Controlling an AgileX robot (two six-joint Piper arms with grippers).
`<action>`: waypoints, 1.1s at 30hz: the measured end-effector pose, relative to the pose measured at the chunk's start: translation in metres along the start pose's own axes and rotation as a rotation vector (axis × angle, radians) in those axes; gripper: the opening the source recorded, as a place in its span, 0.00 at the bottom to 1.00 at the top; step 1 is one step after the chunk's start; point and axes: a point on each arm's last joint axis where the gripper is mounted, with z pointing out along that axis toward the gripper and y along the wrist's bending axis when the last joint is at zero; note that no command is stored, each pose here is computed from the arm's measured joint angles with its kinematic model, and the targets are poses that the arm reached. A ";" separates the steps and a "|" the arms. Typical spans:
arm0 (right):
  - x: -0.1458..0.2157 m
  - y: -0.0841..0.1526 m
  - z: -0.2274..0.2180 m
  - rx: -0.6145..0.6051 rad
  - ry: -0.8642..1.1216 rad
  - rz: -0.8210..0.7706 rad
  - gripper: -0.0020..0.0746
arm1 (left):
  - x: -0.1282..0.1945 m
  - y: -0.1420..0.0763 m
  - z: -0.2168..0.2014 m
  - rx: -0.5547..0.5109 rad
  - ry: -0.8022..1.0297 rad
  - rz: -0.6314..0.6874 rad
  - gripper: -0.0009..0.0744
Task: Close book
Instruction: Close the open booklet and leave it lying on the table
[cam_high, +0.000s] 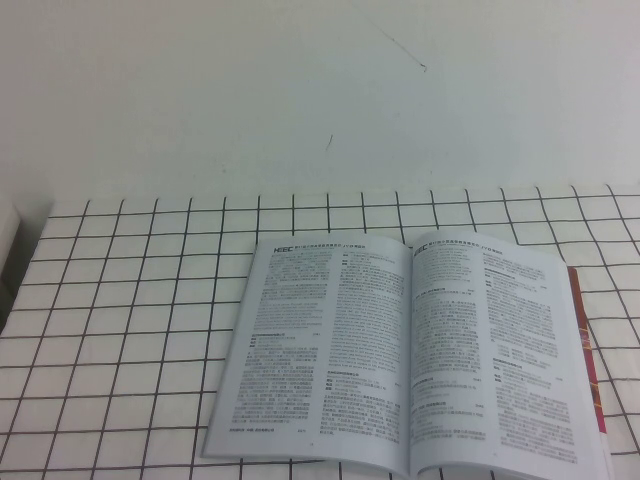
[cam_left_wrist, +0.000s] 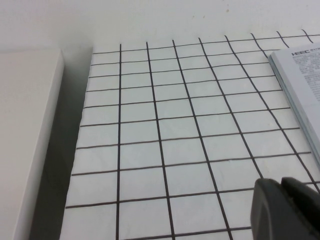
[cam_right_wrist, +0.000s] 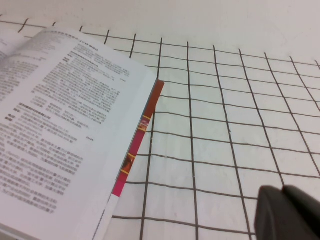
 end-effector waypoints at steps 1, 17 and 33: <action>0.000 0.000 0.000 0.003 0.000 -0.006 0.02 | -0.001 0.000 0.000 0.000 -0.007 0.000 0.01; -0.054 -0.006 -0.019 0.106 -0.657 -0.092 0.02 | -0.060 0.001 -0.023 -0.009 -0.745 0.001 0.01; -0.064 -0.009 -0.027 0.119 -0.797 -0.022 0.02 | -0.079 0.001 -0.047 -0.011 -1.079 -0.003 0.01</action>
